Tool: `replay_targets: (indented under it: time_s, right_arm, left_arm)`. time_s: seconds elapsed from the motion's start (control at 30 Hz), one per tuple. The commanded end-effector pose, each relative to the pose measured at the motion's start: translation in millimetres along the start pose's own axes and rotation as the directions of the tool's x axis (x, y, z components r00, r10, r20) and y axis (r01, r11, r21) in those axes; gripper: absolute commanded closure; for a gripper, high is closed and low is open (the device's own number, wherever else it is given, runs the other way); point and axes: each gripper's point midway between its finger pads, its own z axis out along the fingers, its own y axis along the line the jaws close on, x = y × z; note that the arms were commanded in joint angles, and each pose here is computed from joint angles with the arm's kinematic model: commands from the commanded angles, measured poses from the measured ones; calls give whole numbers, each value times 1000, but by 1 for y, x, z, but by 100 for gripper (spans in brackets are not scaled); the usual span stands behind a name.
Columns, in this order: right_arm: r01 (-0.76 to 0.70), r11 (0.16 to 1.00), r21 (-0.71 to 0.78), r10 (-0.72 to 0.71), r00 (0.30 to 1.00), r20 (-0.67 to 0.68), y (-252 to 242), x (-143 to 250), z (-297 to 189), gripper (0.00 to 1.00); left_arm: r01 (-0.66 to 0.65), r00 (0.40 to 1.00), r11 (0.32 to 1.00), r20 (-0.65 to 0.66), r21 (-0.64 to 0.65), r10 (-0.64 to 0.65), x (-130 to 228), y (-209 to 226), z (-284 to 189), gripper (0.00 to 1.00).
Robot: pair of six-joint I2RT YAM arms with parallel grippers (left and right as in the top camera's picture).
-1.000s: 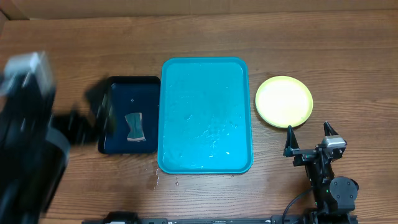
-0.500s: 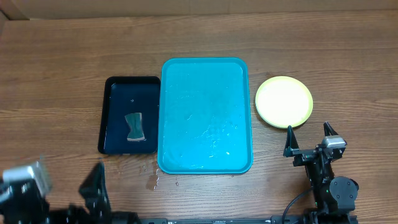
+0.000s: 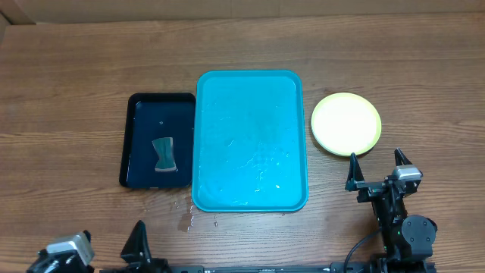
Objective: Clean dirty plates on tray and stack at the side
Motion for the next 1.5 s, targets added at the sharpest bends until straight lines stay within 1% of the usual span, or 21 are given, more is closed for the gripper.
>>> replay_targets:
  time_s: [0.0, 0.13, 0.27, 0.33, 0.37, 0.4, 0.43, 0.5, 0.6, 0.63, 0.67, 0.77, 0.83, 0.9, 1.0, 1.1, 1.23, 1.27, 1.3, 1.33, 1.47]
  right_arm:
    - [5, 1000, 1, -5, 1000, 1, 0, 2, 0, 0]
    - [5, 1000, 1, -5, 1000, 1, 0, 2, 0, 0]
    - [5, 1000, 1, -5, 1000, 1, 0, 2, 0, 0]
    - [5, 1000, 1, -5, 1000, 1, 0, 2, 0, 0]
    - [5, 1000, 1, -5, 1000, 1, 0, 2, 0, 0]
    - [5, 1000, 1, -5, 1000, 1, 0, 2, 0, 0]
    - [5, 1000, 1, -5, 1000, 1, 0, 2, 0, 0]
    - [5, 1000, 1, -5, 1000, 1, 0, 2, 0, 0]
    - [5, 1000, 1, -5, 1000, 1, 0, 2, 0, 0]
    - [5, 1000, 1, -5, 1000, 1, 0, 2, 0, 0]
    - [5, 1000, 1, -5, 1000, 1, 0, 2, 0, 0]
    - [5, 1000, 1, -5, 1000, 1, 0, 2, 0, 0]
    - [5, 1000, 1, -5, 1000, 1, 0, 2, 0, 0]
    - [5, 1000, 1, -5, 1000, 1, 0, 2, 0, 0]
    - [5, 1000, 1, -5, 1000, 1, 0, 2, 0, 0]
    - [5, 1000, 1, -5, 1000, 1, 0, 2, 0, 0]
    - [5, 1000, 1, -5, 1000, 1, 0, 2, 0, 0]
    - [5, 1000, 1, -5, 1000, 1, 0, 2, 0, 0]
    - [5, 1000, 1, -5, 1000, 1, 0, 2, 0, 0]
    - [5, 1000, 1, -5, 1000, 1, 0, 2, 0, 0]
    - [5, 1000, 1, -5, 1000, 1, 0, 2, 0, 0]
  left_arm:
    - [27, 998, 999, 64, 17, -28, 8, 4, 16, 0]
    - [27, 983, 998, 179, 63, -38, 5, 2, 35, 0]
    - [21, 946, 993, 319, 117, -57, -5, -3, 51, 0]
    - [14, 929, 990, 365, 140, -65, -15, -8, 63, 0]
    - [3, 911, 986, 407, 168, -72, -22, -13, 69, 0]
    - [-13, 879, 980, 469, 197, -83, -33, -18, 75, 0]
    - [-24, 864, 977, 495, 213, -87, -38, -21, 77, 0]
    - [-55, 812, 966, 574, 251, -103, -50, -27, 81, 0]
    - [-117, 693, 947, 708, 300, -139, -65, -33, 80, 0]
    - [-126, 671, 944, 727, 304, -145, -66, -33, 79, 0]
    - [-144, 630, 939, 761, 313, -157, -66, -33, 79, 0]
    - [-144, 593, 939, 787, 311, -169, -58, -27, 88, 0]
    - [-138, 599, 942, 783, 307, -167, -51, -24, 97, 0]
    - [-111, 635, 951, 756, 290, -156, -34, -15, 118, 0]
    - [-83, 674, 960, 725, 268, -144, -16, -6, 139, 0]
    - [-60, 714, 971, 690, 232, -121, -7, 1, 151, 0]
    - [-109, 792, 985, 610, 135, 5, 17, 9, 174, 0]
    - [-127, 823, 986, 567, 105, 45, 28, 13, 183, 0]
    - [-137, 840, 987, 537, 88, 69, 36, 15, 189, 0]
    - [-162, 870, 985, 479, 57, 115, 50, 20, 198, 0]
    - [-225, 908, 974, 364, 9, 206, 78, 29, 212, 0]
